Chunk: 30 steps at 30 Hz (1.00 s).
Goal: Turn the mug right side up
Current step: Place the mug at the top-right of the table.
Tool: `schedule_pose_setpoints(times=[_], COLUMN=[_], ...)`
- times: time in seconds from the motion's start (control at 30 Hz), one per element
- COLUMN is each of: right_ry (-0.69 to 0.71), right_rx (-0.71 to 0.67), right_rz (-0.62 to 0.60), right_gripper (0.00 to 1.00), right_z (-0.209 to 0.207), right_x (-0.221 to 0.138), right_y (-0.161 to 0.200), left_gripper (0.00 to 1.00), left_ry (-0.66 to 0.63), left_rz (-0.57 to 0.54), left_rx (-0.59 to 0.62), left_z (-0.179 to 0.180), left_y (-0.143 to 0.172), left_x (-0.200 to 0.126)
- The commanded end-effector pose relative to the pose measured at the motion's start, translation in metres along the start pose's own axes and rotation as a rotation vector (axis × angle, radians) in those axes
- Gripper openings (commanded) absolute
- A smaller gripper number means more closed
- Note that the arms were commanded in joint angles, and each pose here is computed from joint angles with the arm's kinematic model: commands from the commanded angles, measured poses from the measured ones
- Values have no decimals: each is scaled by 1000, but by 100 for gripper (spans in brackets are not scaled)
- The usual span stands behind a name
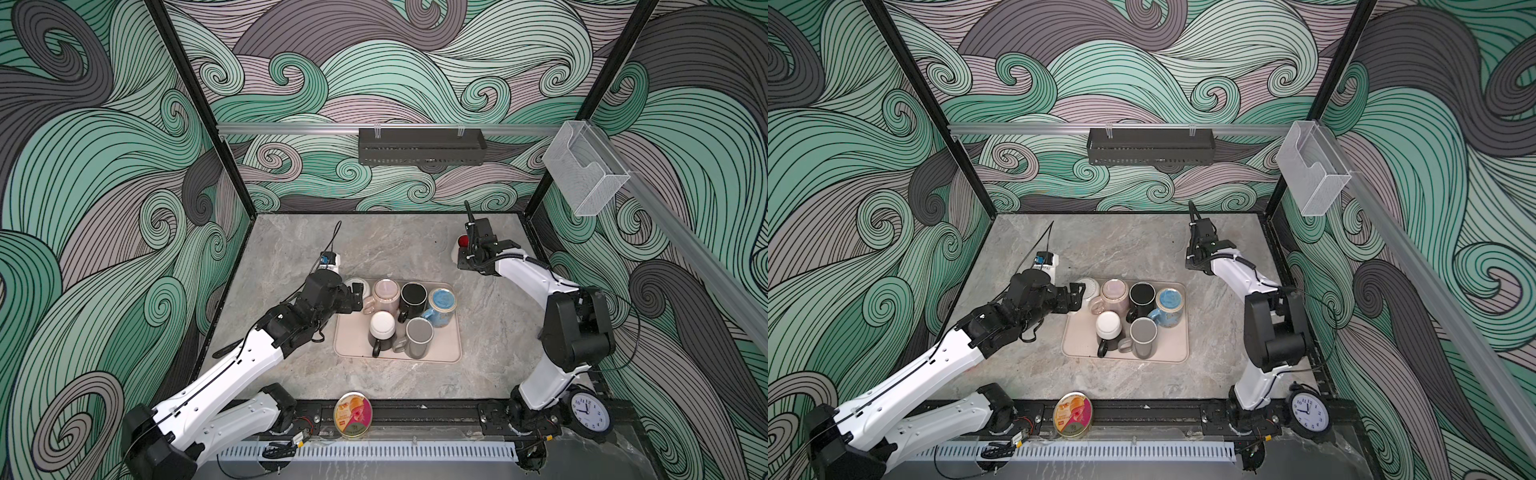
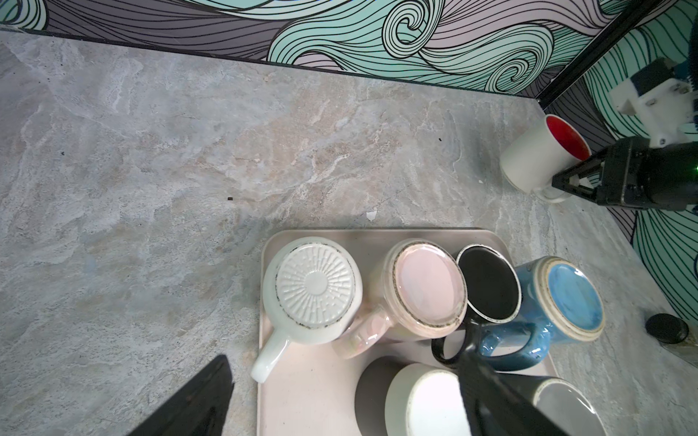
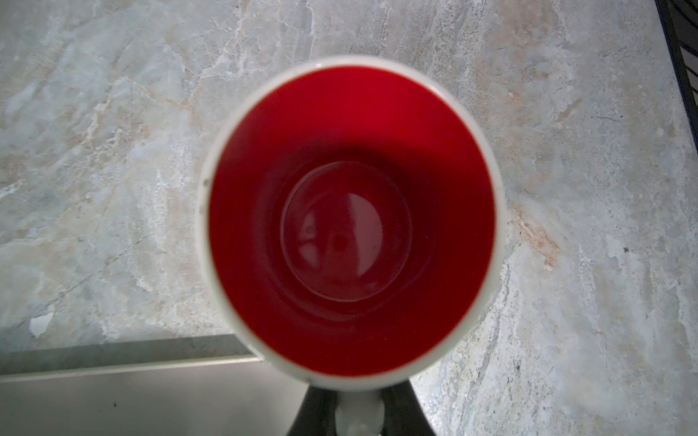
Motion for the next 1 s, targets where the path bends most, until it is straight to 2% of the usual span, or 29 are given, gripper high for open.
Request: schedule_pose_setpoints(times=[0.0, 0.63, 0.97], right_ry=[24, 32, 38], right_rx=[-3, -25, -22], right_rz=[-101, -79, -39], right_gripper=[0, 0, 0], right_z=[-4, -15, -16], right_x=[-1, 51, 53], right_y=[-26, -21, -17], left_gripper=[95, 94, 94], left_ry=[10, 15, 10], left_rz=[-2, 58, 110], left_rx=[7, 11, -4], left_z=[-2, -2, -4], left_y=[1, 22, 31], left_x=[4, 24, 36])
Point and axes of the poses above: each gripper's point midway between its finger pads, its own x axis out along the fingers, its own z axis along the line the jaws close on, y = z × x, the point moved 7 cm from there along -x, back along the fingers, and after that the axes turned 3 degrees about x, right-handed, at the moved point
